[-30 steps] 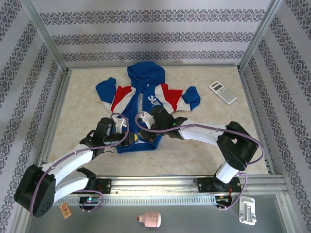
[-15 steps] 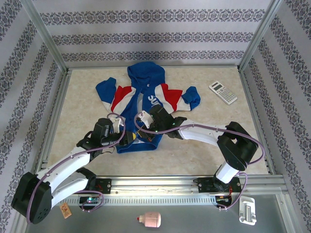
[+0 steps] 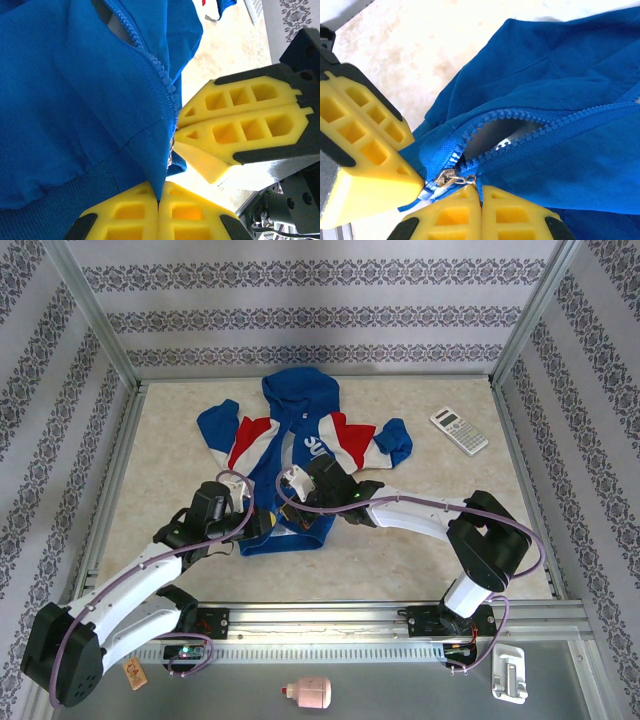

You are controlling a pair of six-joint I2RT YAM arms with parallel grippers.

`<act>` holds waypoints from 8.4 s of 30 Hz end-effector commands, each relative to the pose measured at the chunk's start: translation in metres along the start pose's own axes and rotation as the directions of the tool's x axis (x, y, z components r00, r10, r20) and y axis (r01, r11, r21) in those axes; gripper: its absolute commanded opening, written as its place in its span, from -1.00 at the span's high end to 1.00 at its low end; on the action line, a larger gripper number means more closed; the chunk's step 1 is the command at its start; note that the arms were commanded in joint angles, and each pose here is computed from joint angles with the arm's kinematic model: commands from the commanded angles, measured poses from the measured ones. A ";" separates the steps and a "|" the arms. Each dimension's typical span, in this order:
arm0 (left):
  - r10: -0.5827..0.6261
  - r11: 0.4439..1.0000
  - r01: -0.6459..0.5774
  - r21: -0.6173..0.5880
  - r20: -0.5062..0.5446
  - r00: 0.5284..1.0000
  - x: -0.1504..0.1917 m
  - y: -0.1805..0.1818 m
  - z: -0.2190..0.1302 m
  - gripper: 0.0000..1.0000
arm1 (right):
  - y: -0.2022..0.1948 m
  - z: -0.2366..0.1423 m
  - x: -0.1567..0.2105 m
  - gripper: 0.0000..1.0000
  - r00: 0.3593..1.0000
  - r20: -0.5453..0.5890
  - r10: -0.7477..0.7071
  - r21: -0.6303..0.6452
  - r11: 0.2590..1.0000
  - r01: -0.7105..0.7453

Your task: Zip up the jacket

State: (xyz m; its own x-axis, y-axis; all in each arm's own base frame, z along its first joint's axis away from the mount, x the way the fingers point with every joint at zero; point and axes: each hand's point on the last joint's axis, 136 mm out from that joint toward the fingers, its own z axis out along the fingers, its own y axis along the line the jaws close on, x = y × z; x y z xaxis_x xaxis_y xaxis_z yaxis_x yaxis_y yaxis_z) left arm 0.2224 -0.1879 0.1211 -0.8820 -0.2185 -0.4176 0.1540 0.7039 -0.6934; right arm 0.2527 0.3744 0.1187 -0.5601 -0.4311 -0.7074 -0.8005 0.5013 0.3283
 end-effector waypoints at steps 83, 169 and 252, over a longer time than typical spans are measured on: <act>-0.020 0.987 -0.011 -0.163 -0.185 0.983 0.051 0.024 -0.026 1.00 | -0.242 -0.099 -0.113 1.00 0.961 0.259 0.096 0.459 0.863 -0.211; 0.459 0.766 -0.229 -0.600 0.262 0.849 -0.131 0.030 -0.117 -0.91 | -0.236 -0.237 -0.099 -0.31 0.892 0.452 0.005 0.541 0.794 -0.278; 0.597 0.667 -0.144 -0.731 0.410 0.690 -0.187 0.193 -0.039 -0.99 | -0.308 -0.241 0.087 -0.96 0.826 0.558 -0.081 0.745 0.486 -0.457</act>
State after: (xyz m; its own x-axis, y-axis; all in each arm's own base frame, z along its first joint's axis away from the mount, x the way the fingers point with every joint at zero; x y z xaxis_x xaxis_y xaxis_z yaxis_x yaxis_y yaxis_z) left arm 0.3966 0.0136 0.0852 -0.3379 0.0152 -0.9411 -0.0932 0.9944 0.0495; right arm 0.3945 -0.0062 0.1022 -0.2882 0.0268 -0.9572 0.0541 0.9985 0.0117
